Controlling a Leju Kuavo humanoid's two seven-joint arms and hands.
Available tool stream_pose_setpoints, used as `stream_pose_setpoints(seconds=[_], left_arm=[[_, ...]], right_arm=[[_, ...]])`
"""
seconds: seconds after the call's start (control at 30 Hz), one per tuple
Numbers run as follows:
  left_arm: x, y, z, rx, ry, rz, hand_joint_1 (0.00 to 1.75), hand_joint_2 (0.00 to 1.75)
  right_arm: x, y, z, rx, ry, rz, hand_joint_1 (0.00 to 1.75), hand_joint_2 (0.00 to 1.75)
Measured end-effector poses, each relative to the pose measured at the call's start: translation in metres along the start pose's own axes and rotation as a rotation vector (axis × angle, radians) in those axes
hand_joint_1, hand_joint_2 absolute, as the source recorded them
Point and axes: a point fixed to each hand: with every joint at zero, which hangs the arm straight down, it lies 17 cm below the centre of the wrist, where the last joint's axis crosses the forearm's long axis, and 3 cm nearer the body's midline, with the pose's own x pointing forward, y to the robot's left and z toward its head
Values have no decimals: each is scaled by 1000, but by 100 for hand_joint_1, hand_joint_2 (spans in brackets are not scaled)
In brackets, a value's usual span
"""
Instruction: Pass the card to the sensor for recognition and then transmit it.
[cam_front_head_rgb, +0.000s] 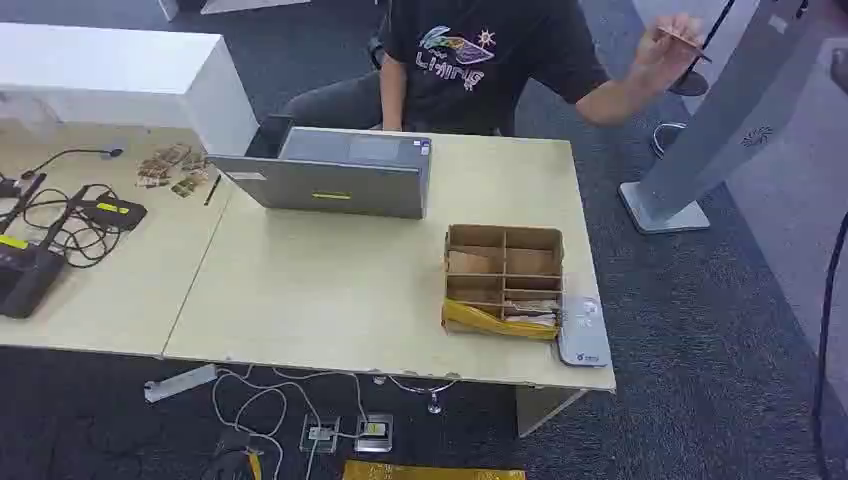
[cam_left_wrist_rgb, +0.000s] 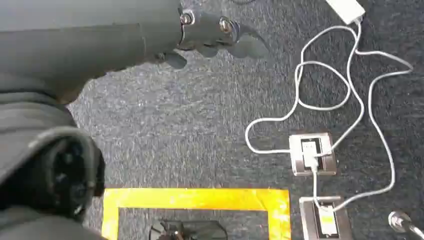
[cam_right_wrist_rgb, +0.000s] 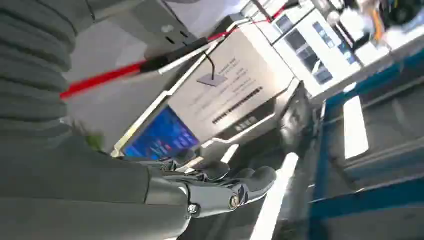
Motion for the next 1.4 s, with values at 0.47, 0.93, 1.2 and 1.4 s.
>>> stream_pose_setpoints(seconds=[0.47,0.93,1.2,1.4], left_arm=[[-8,0,0,-12,45,20,0,0],[-16,6,-1,-3,71,26,0,0],[-17,9,-2,3,76,27,0,0],[-17,10,-2,10,78,28,0,0]], right_arm=[[87,136,41,320,-248,142,0,175],[82,184,76,439,-213,164,0,175],[79,190,81,446,-201,155,175,175],[80,192,81,450,-197,146,175,175]])
